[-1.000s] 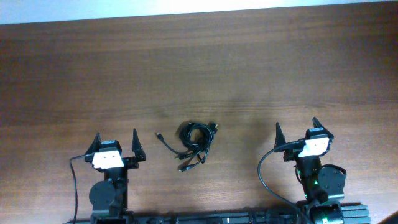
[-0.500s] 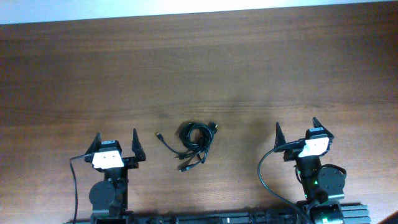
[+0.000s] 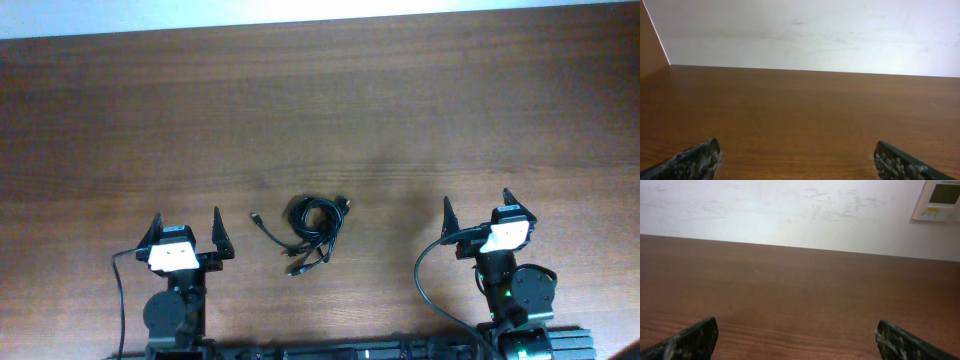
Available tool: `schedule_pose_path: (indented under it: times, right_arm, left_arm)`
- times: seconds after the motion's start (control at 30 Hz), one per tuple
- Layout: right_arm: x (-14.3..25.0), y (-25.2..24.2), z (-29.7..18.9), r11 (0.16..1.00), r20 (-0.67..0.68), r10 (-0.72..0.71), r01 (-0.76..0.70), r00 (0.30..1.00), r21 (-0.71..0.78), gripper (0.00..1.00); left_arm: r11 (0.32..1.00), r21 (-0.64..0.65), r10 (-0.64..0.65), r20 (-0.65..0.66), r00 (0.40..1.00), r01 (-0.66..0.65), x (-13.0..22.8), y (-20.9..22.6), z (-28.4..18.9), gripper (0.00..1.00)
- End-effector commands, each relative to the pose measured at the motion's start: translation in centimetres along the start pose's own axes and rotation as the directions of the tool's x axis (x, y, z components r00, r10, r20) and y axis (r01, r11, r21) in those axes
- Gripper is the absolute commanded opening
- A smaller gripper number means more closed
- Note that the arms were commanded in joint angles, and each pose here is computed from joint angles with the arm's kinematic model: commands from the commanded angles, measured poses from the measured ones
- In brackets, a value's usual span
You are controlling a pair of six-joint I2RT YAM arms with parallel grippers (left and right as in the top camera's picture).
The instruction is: Untangle cables
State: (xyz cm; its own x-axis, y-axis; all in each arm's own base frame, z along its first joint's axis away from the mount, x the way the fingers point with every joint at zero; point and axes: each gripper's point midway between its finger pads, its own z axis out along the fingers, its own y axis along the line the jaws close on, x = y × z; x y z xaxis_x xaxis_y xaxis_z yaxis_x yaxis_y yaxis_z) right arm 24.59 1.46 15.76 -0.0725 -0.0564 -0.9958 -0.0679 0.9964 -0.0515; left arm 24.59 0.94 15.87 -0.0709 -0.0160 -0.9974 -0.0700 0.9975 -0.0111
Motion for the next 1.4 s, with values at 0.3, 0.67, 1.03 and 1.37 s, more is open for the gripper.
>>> schedule_pose_path:
  times: [0.3,0.67,1.03,1.37]
  right_arm:
    - [0.2,-0.4,0.0,1.0,-0.003,0.001,-0.001,1.0,0.02,0.99]
    - [0.2,-0.4,0.0,1.0,-0.003,0.001,-0.001,1.0,0.02,0.99]
    - [0.2,-0.4,0.0,1.0,-0.003,0.001,-0.001,1.0,0.02,0.99]
    - [0.2,-0.4,0.0,1.0,-0.003,0.001,-0.001,1.0,0.02,0.99]
  left_arm:
    - [0.999,0.031,0.011,0.016,1.0,-0.011,-0.3,-0.5,0.0,0.99]
    - [0.995,0.095,0.011,0.013,1.0,-0.012,-0.6,-1.6,-0.2,0.99]
    - [0.988,0.154,0.021,-0.08,0.997,-0.009,-1.4,-2.6,-1.2,0.99]
    - [0.981,0.195,0.034,-0.209,0.977,0.007,-3.7,-3.5,-0.2,0.99]
